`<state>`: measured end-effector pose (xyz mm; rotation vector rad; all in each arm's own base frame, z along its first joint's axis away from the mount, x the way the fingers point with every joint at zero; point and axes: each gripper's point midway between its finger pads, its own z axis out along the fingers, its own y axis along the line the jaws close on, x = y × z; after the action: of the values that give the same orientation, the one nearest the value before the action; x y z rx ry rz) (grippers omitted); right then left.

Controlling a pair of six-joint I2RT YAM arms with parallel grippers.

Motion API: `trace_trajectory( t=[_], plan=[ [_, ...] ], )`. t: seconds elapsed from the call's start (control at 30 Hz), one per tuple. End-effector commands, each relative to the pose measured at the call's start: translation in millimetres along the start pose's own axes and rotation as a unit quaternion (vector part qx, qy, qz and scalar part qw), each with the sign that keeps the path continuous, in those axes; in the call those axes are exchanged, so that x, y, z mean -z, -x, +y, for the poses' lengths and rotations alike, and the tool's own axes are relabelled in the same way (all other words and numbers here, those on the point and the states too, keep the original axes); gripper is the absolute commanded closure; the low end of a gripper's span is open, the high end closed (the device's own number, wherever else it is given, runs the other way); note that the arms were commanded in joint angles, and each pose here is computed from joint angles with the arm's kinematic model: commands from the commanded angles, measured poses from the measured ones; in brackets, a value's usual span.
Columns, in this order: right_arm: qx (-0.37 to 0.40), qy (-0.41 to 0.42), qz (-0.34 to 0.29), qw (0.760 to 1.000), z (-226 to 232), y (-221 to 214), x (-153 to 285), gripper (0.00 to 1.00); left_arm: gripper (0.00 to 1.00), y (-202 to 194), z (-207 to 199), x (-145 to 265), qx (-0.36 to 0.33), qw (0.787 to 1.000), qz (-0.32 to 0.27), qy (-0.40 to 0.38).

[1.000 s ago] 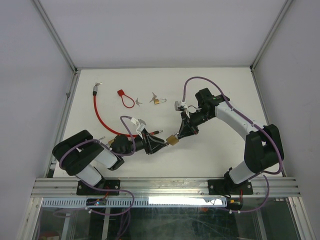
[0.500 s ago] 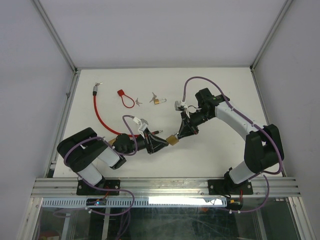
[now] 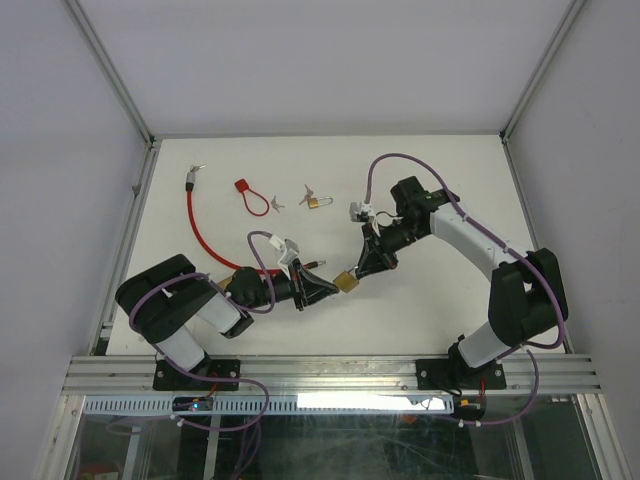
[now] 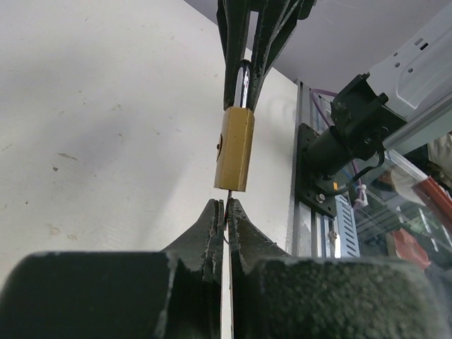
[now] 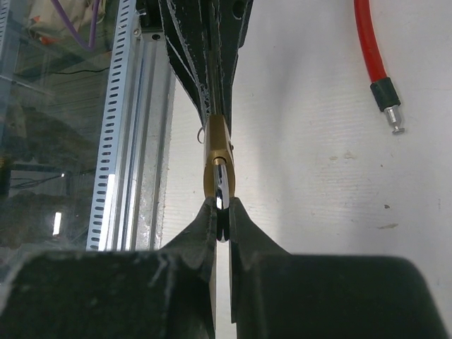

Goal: Lock with the key
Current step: Lock the lock, then place the lock at the center of the board.

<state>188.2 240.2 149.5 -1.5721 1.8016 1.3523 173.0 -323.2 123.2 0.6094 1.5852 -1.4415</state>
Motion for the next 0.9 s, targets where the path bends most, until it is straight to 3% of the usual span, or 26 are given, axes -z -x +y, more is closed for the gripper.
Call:
trace_trajectory(
  t=[0.0, 0.3, 0.5, 0.7, 0.87],
  plan=[
    [0.028, 0.018, -0.051, 0.998, 13.1, 32.3, 9.6, 1.00, 1.00, 17.5, -12.1, 4.8, -0.075, 0.996, -0.037, -0.030],
    [0.009, -0.005, -0.082, 0.997, 4.1, 37.7, 34.8, 1.00, 1.00, 1.3, 14.9, 30.1, -0.076, 0.997, -0.003, 0.025],
    [-0.009, -0.030, -0.085, 0.996, -11.4, 35.0, 39.4, 1.00, 1.00, 14.4, 22.0, 31.0, -0.075, 0.996, -0.021, 0.054],
    [-0.065, -0.133, -0.108, 0.983, -57.9, 29.5, 52.3, 1.00, 1.00, 40.8, 51.4, 10.7, -0.035, 0.993, -0.037, 0.110],
    [-0.093, -0.159, -0.147, 0.972, -85.7, 27.4, 60.6, 0.99, 1.00, 62.4, 86.5, -25.6, 0.034, 0.988, -0.022, 0.149]
  ],
)
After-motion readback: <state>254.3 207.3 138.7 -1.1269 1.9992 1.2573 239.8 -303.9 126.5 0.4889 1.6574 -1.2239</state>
